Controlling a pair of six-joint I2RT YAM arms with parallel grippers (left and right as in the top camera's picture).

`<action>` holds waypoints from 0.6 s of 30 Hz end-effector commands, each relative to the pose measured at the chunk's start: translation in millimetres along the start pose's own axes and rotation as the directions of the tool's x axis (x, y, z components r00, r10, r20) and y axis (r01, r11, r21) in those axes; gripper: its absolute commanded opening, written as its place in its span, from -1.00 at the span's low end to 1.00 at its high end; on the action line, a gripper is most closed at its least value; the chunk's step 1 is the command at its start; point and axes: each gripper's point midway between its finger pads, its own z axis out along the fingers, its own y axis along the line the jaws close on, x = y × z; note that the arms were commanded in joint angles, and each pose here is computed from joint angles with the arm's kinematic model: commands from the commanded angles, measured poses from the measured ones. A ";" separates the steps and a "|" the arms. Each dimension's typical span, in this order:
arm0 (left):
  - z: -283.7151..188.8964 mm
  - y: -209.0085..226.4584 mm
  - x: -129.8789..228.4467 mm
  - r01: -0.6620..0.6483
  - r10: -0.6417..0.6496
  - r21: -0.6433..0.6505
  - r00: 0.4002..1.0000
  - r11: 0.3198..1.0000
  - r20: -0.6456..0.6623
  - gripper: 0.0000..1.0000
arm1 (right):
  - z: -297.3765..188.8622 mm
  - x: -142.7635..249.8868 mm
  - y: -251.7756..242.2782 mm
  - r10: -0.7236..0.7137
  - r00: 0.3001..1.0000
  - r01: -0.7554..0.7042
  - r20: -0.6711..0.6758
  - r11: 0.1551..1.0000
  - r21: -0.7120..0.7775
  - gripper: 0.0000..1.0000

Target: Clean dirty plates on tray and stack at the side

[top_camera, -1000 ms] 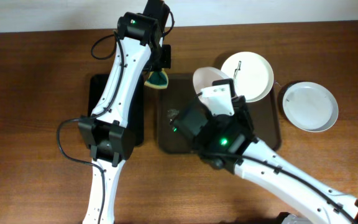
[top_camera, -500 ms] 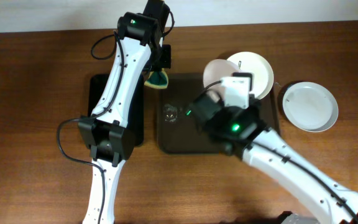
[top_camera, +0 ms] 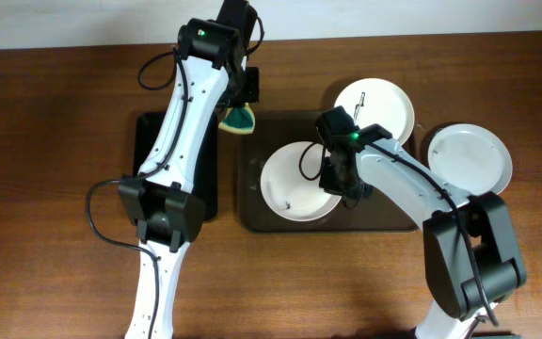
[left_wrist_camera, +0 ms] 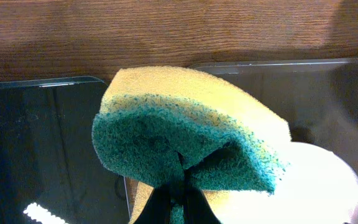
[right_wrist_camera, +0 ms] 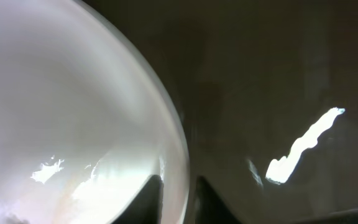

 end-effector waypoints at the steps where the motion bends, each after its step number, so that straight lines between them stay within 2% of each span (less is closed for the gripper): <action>1: -5.9 -1.0 -4.0 0.002 -0.002 0.014 1.000 1.000 0.020 -1.00 | -3.1 -15.7 11.0 -0.209 0.977 0.212 0.035 0.971 -0.108 0.06; 5: -6.0 -2.0 -7.2 0.002 -0.003 0.018 0.999 1.000 0.033 -1.00 | -3.9 -49.4 13.2 -0.339 0.928 0.365 0.154 0.909 -0.199 0.08; 8: -6.1 -2.1 -7.6 0.002 -0.003 0.018 0.999 1.000 0.034 -1.00 | -1.6 -59.3 23.5 -0.407 0.888 0.457 0.215 0.836 -0.305 0.04; 14: -6.0 -2.1 -7.5 0.002 -0.003 0.018 0.999 1.000 0.034 -1.00 | 25.0 -55.4 31.2 -0.422 0.887 0.461 0.186 0.803 -0.377 -0.11; 16: -6.0 -2.1 -7.5 0.002 -0.003 0.018 0.999 1.000 0.034 -1.00 | 24.2 -56.8 32.1 -0.409 0.894 0.448 0.183 0.808 -0.381 -0.34; 17: -6.0 -2.1 -7.5 0.002 -0.003 0.018 0.999 1.000 0.034 -1.00 | 24.0 -57.8 32.4 -0.391 0.903 0.430 0.179 0.817 -0.384 -0.57; 18: -6.0 -2.1 -7.5 0.002 -0.003 0.018 0.999 1.000 0.034 -1.00 | 24.4 -58.7 31.5 -0.375 0.911 0.413 0.174 0.827 -0.381 -0.71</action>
